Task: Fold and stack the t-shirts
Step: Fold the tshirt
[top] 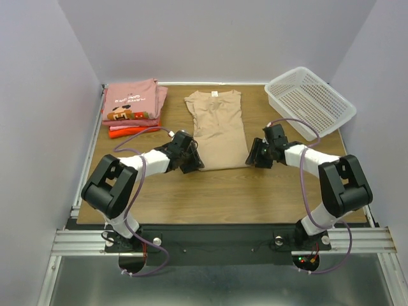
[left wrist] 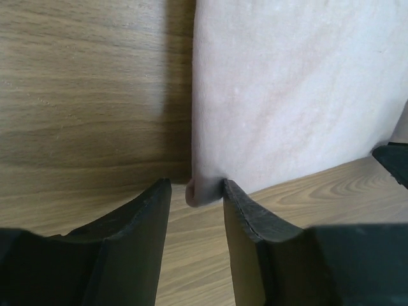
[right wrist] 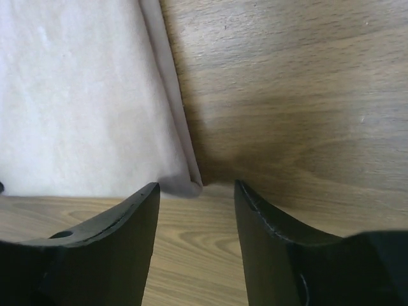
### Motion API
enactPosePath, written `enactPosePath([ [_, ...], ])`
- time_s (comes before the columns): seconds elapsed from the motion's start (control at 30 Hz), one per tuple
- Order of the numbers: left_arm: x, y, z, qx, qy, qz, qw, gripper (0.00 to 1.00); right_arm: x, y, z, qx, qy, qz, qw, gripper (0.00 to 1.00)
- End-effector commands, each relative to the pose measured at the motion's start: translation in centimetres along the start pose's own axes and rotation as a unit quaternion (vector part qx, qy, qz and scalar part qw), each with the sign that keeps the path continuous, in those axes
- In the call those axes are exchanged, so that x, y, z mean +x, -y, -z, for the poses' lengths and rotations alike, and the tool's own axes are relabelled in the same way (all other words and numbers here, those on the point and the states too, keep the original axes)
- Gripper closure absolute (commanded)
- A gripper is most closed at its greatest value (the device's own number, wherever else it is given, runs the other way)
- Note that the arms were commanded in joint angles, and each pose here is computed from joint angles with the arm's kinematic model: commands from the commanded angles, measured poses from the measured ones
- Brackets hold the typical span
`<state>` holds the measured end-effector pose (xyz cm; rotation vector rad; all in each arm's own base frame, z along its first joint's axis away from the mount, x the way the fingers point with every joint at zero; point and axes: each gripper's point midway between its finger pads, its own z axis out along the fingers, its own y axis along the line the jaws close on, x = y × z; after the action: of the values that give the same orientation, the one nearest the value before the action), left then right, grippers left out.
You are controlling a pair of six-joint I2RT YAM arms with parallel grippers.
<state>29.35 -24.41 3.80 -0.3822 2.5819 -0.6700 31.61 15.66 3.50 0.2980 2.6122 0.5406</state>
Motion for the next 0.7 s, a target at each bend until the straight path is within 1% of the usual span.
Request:
enactPosePath([
  [0.0, 0.1, 0.7, -0.7, 0.016, -0.006, -0.004, 1.0, 0.52, -1.0, -0.6, -1.2, -0.016, 0.014, -0.012, 1.0, 0.46],
  [0.07, 0.5, 0.7, -1.0, 0.02, -0.012, -0.005, 1.0, 0.52, -0.8, -0.8, -1.5, -0.022, 0.009, -0.018, 1.0, 0.48],
  [0.1, 0.8, 0.6, -1.0, 0.02, -0.016, -0.005, 1.0, 0.55, -0.7, -0.8, -1.6, -0.023, 0.007, -0.019, 1.0, 0.49],
  [0.13, 1.0, 0.6, -1.1, 0.021, -0.016, -0.003, 1.0, 0.61, -0.4, -0.8, -1.9, -0.024, 0.001, -0.021, 0.999, 0.54],
  [0.17, 1.2, 0.7, -1.1, 0.024, -0.018, -0.004, 1.0, 0.63, -0.4, -0.9, -1.9, -0.028, 0.001, -0.022, 0.999, 0.56],
  [0.2, 1.5, 0.5, -1.2, 0.022, -0.021, -0.004, 1.0, 0.69, -0.4, -0.9, -2.0, -0.028, 0.001, -0.023, 0.999, 0.6],
  [0.23, 1.6, 0.7, -1.2, 0.027, -0.021, -0.003, 0.999, 0.72, -0.3, -0.9, -2.0, -0.03, 0.001, -0.025, 0.999, 0.63],
  [0.27, 1.7, 0.6, -1.3, 0.027, -0.023, -0.003, 0.999, 0.79, -0.2, -0.8, -2.1, -0.031, -0.001, -0.026, 0.999, 0.65],
  [0.3, 1.7, 0.6, -1.4, 0.026, -0.023, -0.002, 0.999, 0.98, 0.0, -0.8, -2.0, -0.03, -0.002, -0.027, 0.999, 0.69],
  [0.33, 1.8, 0.4, -1.6, 0.023, -0.025, -0.003, 0.999, 1.0, 0.1, -0.8, -2.1, -0.033, -0.004, -0.025, 0.999, 0.71],
  [0.37, 1.8, 0.4, -1.7, 0.023, -0.026, -0.006, 0.999, 1.0, 0.3, -0.8, -2.0, -0.035, -0.007, -0.024, 0.999, 0.75],
  [0.4, 2.0, 0.5, -1.6, 0.025, -0.03, -0.006, 0.999, 1.0, 0.4, -0.8, -1.9, -0.037, -0.008, -0.025, 0.999, 0.88],
  [0.43, 2.2, 0.5, -1.6, 0.026, -0.033, -0.007, 0.999, 1.0, 1.0, -0.7, -1.8, -0.04, -0.015, -0.025, 0.999, 0.96],
  [0.47, 2.2, 0.8, -1.2, 0.032, -0.031, -0.01, 0.999, 1.0, 0.9, -1.0, -1.1, -0.047, -0.008, -0.021, 0.999, 1.0],
  [0.57, 4.2, 0.4, 0.4, 0.033, -0.031, -0.012, 0.999, 1.0, 1.8, -0.6, 0.9, -0.054, 0.008, -0.008, 0.998, 1.0],
  [0.6, 4.3, 1.3, 1.1, 0.044, -0.024, -0.014, 0.999, 1.0, 2.2, -0.5, 1.6, -0.058, 0.012, -0.003, 0.998, 1.0],
  [0.63, 6.2, 1.0, 1.6, 0.043, -0.035, -0.024, 0.998, 1.0, 2.7, -0.4, 2.2, -0.06, 0.013, 0.0, 0.998, 1.0],
  [0.67, 7.1, 1.1, 2.5, 0.051, -0.036, -0.026, 0.998, 1.0, 3.7, 0.2, 3.6, -0.059, 0.013, 0.005, 0.998, 1.0],
])
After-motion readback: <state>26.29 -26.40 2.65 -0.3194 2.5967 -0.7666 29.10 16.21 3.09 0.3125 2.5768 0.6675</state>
